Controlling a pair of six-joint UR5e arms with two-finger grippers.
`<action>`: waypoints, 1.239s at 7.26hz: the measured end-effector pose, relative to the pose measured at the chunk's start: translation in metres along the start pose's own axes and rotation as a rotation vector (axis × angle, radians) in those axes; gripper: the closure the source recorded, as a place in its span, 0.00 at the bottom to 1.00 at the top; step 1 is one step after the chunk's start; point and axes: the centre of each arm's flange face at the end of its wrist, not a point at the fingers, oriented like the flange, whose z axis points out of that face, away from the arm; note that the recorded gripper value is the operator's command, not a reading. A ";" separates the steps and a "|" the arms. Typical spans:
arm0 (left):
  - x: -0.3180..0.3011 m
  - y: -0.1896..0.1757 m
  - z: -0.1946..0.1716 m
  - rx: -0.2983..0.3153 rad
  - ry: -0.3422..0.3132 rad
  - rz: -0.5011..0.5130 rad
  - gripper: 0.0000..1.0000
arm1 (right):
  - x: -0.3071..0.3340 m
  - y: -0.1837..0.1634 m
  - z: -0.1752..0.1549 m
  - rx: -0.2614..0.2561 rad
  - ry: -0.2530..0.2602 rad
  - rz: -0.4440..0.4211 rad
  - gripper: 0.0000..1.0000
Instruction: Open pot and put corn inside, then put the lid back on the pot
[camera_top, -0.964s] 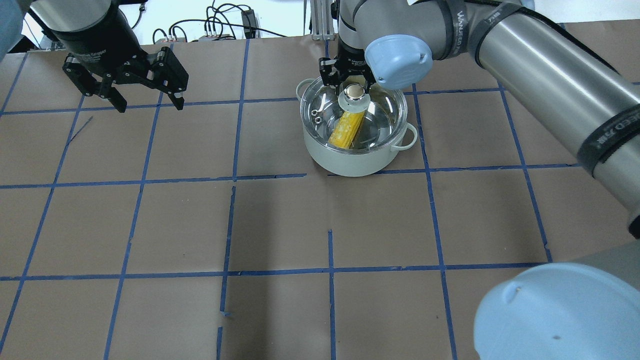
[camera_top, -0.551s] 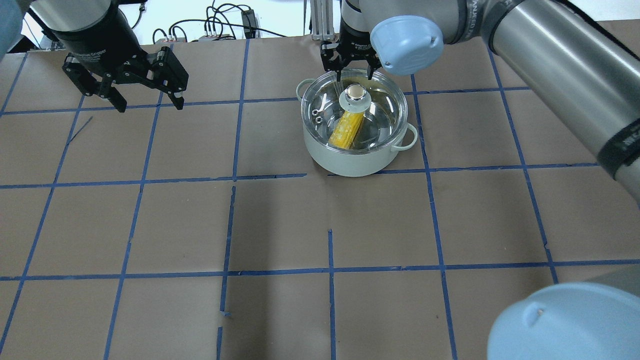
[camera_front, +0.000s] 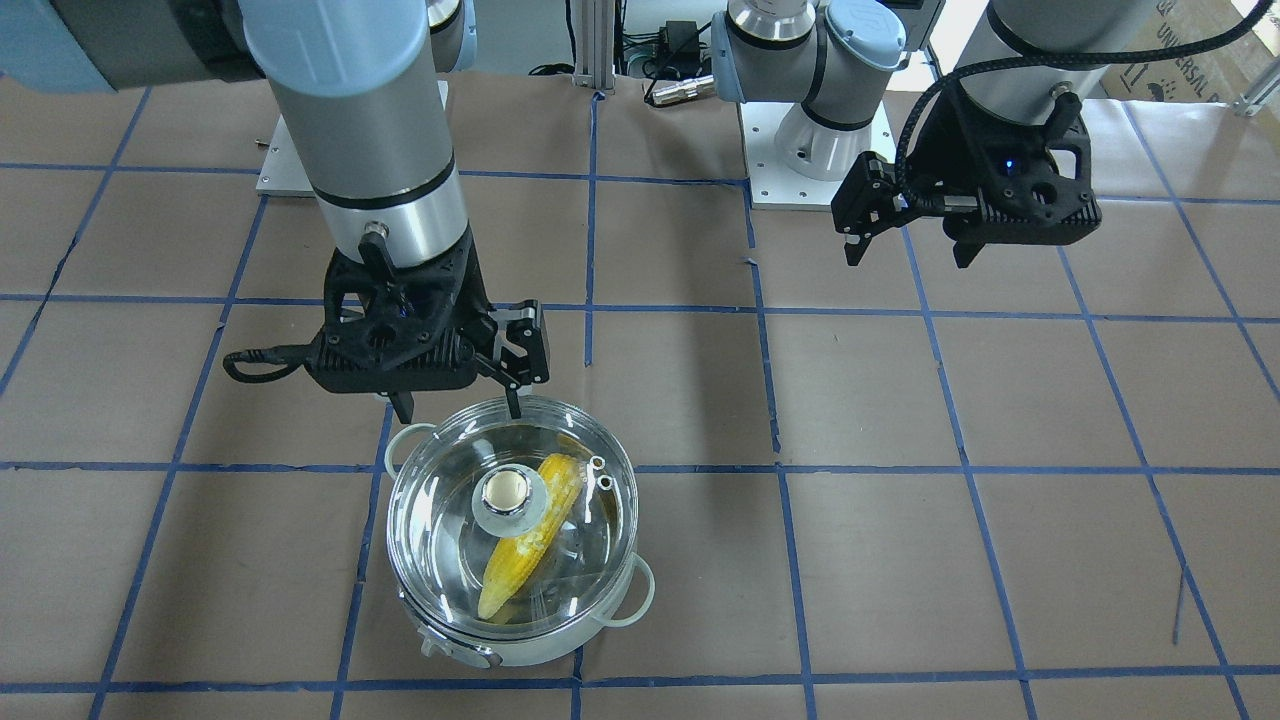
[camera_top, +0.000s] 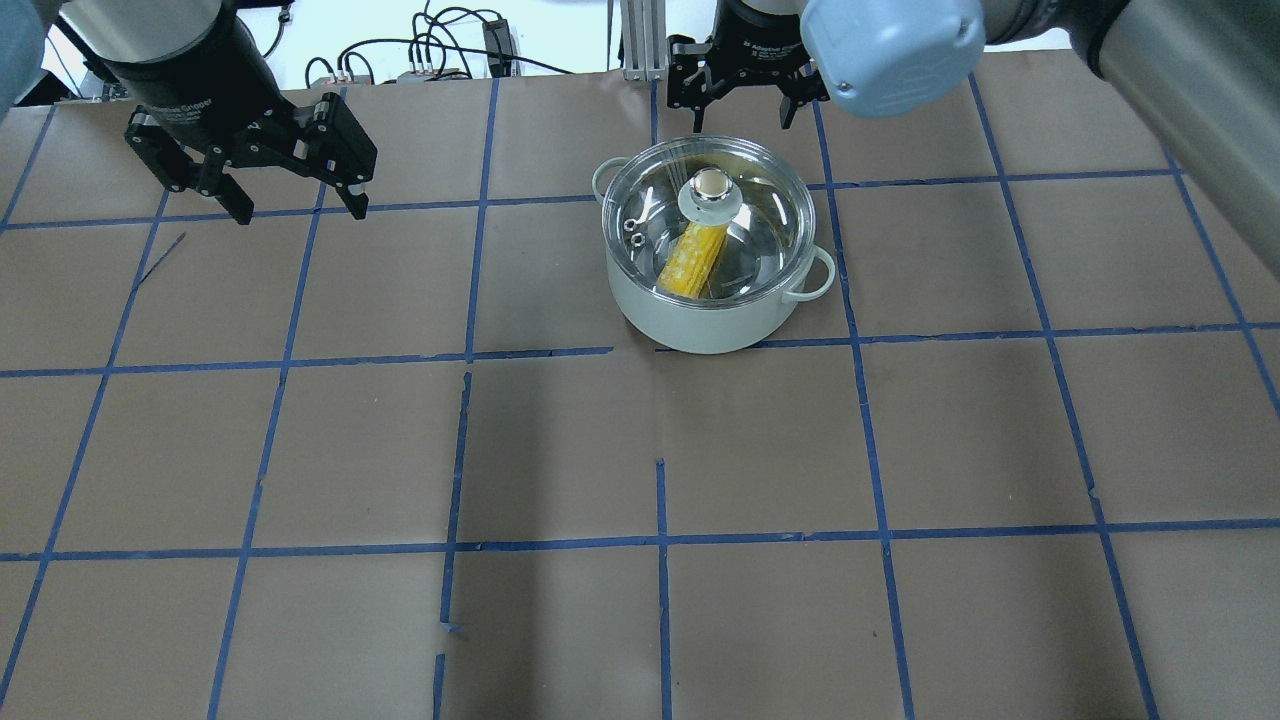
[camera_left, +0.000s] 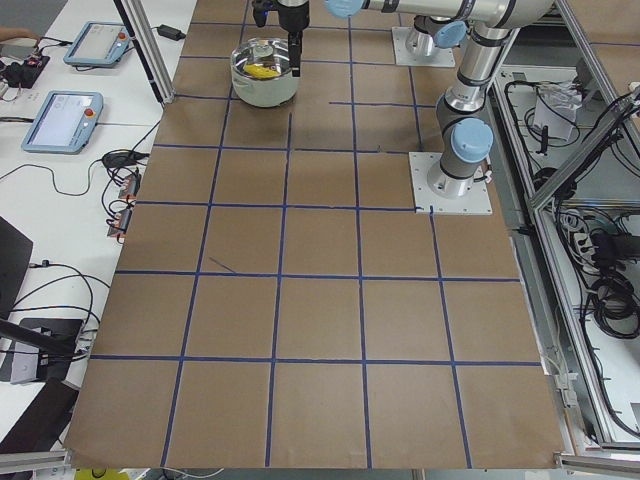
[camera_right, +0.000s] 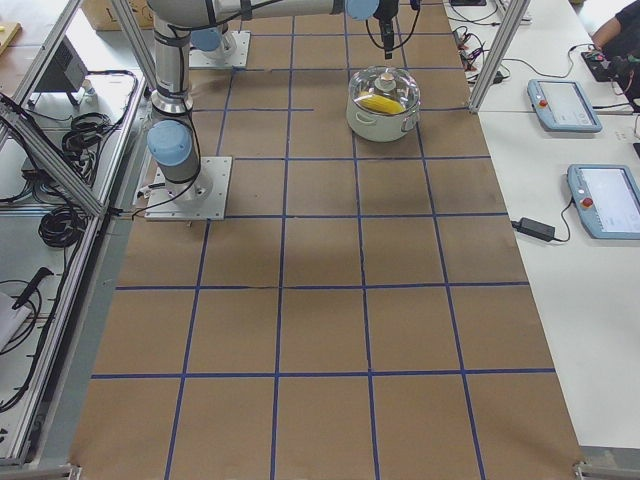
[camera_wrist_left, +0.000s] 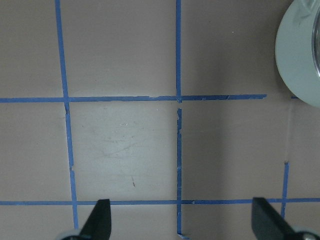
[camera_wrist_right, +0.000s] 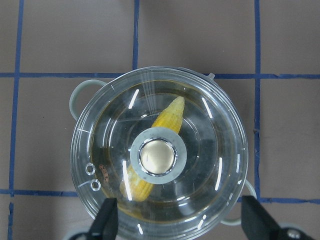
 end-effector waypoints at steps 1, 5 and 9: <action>0.000 0.000 0.000 0.000 0.000 0.000 0.00 | 0.014 0.014 -0.017 -0.011 0.007 0.001 0.09; 0.000 0.000 0.000 0.001 0.000 0.000 0.00 | 0.103 0.090 -0.034 -0.068 0.039 0.031 0.06; 0.000 0.000 -0.001 0.001 -0.005 0.000 0.00 | 0.111 0.109 -0.033 -0.101 0.046 0.044 0.00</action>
